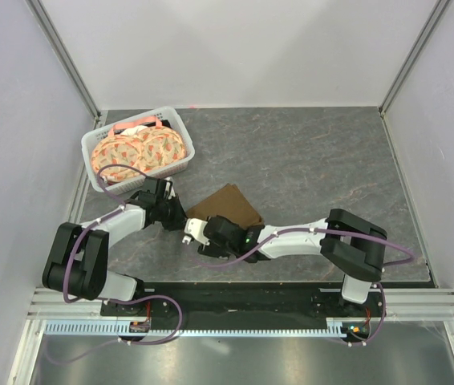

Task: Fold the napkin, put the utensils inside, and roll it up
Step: Roll the napkin with the utensil

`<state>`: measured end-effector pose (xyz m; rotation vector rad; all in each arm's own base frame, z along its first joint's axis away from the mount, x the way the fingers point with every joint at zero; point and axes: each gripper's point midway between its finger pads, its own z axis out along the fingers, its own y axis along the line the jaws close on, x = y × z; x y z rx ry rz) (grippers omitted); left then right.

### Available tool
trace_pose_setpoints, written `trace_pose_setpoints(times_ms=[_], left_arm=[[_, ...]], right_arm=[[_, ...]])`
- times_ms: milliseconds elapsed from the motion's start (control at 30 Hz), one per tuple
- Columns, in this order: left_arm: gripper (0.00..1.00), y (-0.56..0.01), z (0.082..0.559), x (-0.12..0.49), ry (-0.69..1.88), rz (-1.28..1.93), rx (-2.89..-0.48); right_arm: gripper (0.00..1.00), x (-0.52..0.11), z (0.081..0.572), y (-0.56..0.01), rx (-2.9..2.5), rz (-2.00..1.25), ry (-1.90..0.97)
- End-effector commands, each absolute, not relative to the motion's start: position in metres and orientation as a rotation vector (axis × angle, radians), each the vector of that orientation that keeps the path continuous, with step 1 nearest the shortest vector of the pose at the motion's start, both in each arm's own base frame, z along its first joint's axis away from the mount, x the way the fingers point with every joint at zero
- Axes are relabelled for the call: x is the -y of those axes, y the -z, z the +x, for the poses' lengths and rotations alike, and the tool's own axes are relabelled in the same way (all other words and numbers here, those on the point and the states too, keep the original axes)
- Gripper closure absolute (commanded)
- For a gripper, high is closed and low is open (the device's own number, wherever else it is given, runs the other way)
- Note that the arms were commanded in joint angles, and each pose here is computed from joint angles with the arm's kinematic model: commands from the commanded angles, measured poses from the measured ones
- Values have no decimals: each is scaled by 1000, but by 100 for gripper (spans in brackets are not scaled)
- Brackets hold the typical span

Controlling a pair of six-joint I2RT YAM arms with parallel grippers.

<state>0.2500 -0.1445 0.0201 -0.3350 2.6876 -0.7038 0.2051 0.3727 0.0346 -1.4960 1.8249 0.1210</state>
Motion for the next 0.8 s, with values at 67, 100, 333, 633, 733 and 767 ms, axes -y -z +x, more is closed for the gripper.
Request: trace_pose_setpoints(times_ms=[67, 100, 333, 633, 733, 767], left_arm=[[98, -13, 241, 143, 689, -275, -2742], [98, -14, 242, 144, 703, -263, -2736], [91, -31, 253, 156, 797, -198, -2648], [36, -47, 266, 131, 613, -295, -2541], [23, -56, 265, 119, 560, -346, -2473], [21, -62, 266, 118, 563, -352, -2444]], right_arm=[[34, -387, 219, -39, -1854, -1499, -261], [35, -387, 219, -38, -1863, -1509, -277], [42, -373, 205, -8, -2030, -1635, -382], [60, -343, 181, 23, -2309, -1679, -480], [64, -337, 170, 20, -2393, -1663, -568], [66, -339, 168, 16, -2406, -1657, -607]])
